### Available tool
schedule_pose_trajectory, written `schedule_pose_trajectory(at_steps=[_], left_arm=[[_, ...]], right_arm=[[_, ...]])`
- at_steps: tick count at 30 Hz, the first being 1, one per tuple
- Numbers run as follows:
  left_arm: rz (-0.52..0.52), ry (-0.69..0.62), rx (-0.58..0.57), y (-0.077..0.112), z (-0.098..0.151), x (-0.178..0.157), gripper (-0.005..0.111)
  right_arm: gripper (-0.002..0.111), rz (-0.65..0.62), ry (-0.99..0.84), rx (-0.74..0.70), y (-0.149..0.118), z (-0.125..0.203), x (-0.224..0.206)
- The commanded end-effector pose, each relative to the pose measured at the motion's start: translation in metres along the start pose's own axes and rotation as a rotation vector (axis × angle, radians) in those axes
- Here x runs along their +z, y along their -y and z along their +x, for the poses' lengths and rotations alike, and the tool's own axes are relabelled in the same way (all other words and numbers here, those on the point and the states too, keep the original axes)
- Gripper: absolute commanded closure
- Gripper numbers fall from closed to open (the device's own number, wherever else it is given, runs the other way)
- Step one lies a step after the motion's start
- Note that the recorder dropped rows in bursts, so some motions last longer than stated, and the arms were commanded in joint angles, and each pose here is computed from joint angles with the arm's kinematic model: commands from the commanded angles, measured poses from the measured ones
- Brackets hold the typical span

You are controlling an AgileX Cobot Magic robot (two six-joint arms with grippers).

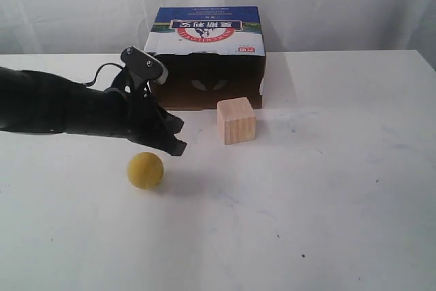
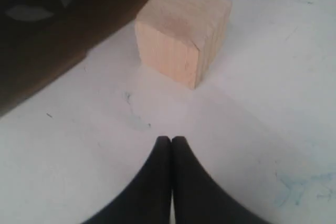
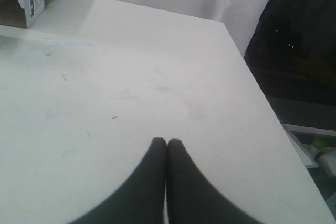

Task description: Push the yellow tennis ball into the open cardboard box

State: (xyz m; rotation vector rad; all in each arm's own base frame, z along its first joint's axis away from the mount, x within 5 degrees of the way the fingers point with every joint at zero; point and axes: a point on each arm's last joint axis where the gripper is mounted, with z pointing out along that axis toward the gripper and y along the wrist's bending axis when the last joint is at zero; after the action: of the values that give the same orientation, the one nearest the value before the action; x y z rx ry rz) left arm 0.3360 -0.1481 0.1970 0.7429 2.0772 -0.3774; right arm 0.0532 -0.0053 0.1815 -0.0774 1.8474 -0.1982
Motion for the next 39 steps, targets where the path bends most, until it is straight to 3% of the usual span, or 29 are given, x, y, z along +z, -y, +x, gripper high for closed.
schedule_pose_trajectory(at_steps=[1, 4, 9, 15, 22, 28, 36, 39], left_arm=[[-0.094, 0.023, -0.035, -0.008, -0.014, -0.010, 0.107], [-0.172, -0.021, -0.087, -0.013, -0.002, -0.020, 0.107], [-0.034, -0.040, -0.141, -0.024, 0.024, -0.008, 0.107], [-0.023, -0.070, -0.228, -0.046, 0.046, 0.004, 0.107], [0.095, -0.017, -0.242, -0.040, 0.045, 0.006, 0.107], [0.285, 0.087, -0.200, -0.025, 0.035, 0.005, 0.107], [0.235, 0.106, -0.204, -0.030, 0.022, -0.001, 0.107], [0.115, 0.088, -0.182, -0.038, 0.015, -0.010, 0.107]], right_arm=[[0.108, 0.002, 0.017, 0.006, 0.000, -0.001, 0.000], [0.108, 0.002, 0.017, 0.006, 0.000, -0.001, 0.000], [0.108, 0.002, 0.017, 0.006, 0.000, -0.001, 0.000], [0.108, 0.002, 0.017, 0.006, 0.000, -0.001, 0.000], [0.108, 0.002, 0.017, 0.006, 0.000, -0.001, 0.000], [0.108, 0.002, 0.017, 0.006, 0.000, -0.001, 0.000], [0.108, 0.002, 0.017, 0.006, 0.000, -0.001, 0.000], [0.108, 0.002, 0.017, 0.006, 0.000, -0.001, 0.000]])
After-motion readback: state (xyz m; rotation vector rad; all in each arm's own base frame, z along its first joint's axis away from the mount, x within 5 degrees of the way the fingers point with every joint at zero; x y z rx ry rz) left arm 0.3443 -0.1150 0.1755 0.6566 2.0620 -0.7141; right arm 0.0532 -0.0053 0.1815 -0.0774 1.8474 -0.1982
